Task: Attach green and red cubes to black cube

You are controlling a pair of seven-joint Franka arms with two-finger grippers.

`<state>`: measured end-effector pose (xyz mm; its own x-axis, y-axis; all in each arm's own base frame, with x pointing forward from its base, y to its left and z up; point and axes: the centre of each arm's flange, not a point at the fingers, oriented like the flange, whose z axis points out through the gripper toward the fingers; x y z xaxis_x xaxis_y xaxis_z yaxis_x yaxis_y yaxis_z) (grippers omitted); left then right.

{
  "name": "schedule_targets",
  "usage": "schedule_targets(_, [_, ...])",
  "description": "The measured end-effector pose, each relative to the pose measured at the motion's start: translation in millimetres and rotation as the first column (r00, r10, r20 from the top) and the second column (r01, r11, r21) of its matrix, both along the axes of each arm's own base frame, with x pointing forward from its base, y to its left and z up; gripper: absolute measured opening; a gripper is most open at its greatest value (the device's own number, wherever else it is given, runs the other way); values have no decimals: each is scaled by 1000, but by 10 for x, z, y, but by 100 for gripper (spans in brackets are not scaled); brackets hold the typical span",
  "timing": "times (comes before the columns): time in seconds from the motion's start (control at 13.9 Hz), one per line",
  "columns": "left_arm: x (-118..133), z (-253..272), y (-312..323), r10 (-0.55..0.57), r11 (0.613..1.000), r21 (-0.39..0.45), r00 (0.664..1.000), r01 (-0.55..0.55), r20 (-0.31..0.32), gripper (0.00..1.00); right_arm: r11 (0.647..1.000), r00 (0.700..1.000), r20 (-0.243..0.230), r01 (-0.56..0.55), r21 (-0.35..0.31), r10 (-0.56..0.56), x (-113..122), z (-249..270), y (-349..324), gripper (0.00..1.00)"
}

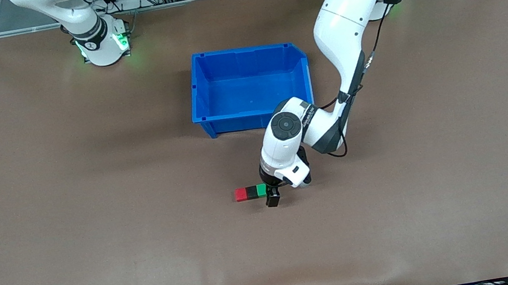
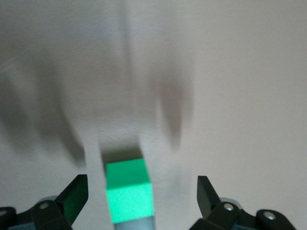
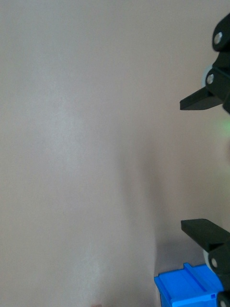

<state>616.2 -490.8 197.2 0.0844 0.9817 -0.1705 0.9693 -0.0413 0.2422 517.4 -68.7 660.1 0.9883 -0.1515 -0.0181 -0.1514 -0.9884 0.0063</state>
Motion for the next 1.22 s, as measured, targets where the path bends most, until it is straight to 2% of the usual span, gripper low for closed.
schedule_targets(0.07, [46, 89, 32, -13, 1000, 28, 1000, 13, 23, 100, 1000, 1000, 0, -1, 0, 1, 1, 0, 4, 100])
schedule_targets(0.29, [132, 408, 210, -81, 975, 210, 996, 71, 42, 100, 1000, 1000, 0, -8, 1, 8, 5, 2, 41, 100])
schedule_targets(0.43, [192, 653, 310, -179, 948, 273, 983, 161, 44, 100, 1000, 1000, 1, -15, 1, 15, 9, 2, 74, 100])
schedule_targets(0.57, [353, 881, 558, -246, 924, 312, 968, 222, 39, 100, 1000, 1000, 1, -24, 1, 24, 15, 4, 125, 100])
schedule_targets(0.86, [736, 1518, 1540, -365, 863, 380, 931, 332, 15, 100, 999, 999, 2, -33, 1, 33, 20, 8, 167, 100])
schedule_targets(1.08, [721, 1990, 2330, -465, 811, 389, 885, 436, -24, 100, 999, 999, 3, -37, 1, 37, 22, 11, 189, 100])
schedule_targets(1.22, [614, 2226, 2805, -546, 767, 374, 837, 521, -48, 100, 999, 999, 3, -39, 1, 39, 23, 12, 203, 100])
